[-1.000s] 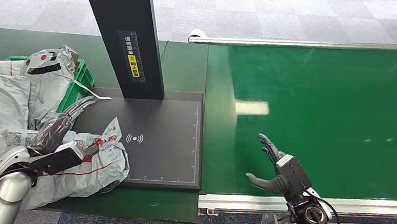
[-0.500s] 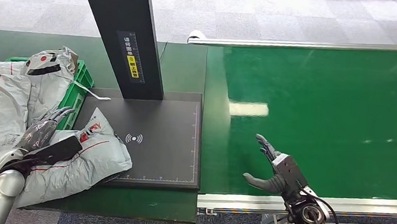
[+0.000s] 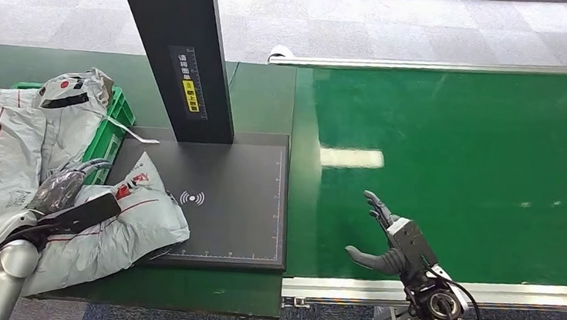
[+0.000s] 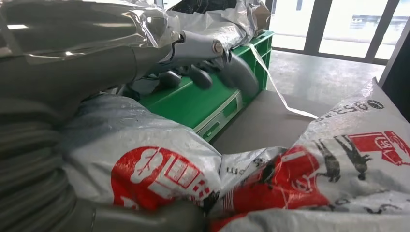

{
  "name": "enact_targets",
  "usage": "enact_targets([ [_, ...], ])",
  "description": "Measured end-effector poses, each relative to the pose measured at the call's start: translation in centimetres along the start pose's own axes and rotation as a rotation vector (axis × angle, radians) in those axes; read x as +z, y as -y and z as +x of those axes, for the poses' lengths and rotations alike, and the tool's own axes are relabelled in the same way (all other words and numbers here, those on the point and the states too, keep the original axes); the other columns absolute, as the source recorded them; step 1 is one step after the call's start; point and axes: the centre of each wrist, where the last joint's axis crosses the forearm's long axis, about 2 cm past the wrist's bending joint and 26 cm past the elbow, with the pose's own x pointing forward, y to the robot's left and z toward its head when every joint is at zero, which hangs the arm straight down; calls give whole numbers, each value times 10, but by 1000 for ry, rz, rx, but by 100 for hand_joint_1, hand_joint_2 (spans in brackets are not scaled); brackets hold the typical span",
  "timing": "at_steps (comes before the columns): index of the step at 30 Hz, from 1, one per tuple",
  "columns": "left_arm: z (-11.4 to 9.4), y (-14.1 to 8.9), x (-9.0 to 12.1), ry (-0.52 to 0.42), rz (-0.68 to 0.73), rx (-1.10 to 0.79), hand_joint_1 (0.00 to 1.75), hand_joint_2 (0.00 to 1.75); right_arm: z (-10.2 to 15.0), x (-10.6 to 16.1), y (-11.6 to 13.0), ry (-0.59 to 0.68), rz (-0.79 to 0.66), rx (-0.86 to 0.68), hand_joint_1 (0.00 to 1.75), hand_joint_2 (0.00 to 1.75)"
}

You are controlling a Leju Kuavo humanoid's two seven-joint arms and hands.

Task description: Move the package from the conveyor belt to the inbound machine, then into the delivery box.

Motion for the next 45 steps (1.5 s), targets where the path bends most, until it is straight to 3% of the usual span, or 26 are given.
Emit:
enact_targets([
  [11,7,2,-14,35,-46,-21,175,175,5,-7,2,5,-3,2,0,175],
  [28,9,4,-19,64,-37,-22,175,175,7,-8,3,10,-7,-5,0,175],
  [32,21,5,-16,170,171,-57,175,175,5,-5,2,11,-8,-12,0,175],
  [40,80,-22,4,503,974,104,175,175,3,-1,-3,42,-10,-27,0,175],
  [45,100,-29,7,590,1259,268,175,175,3,-5,-7,60,-6,-31,0,175],
])
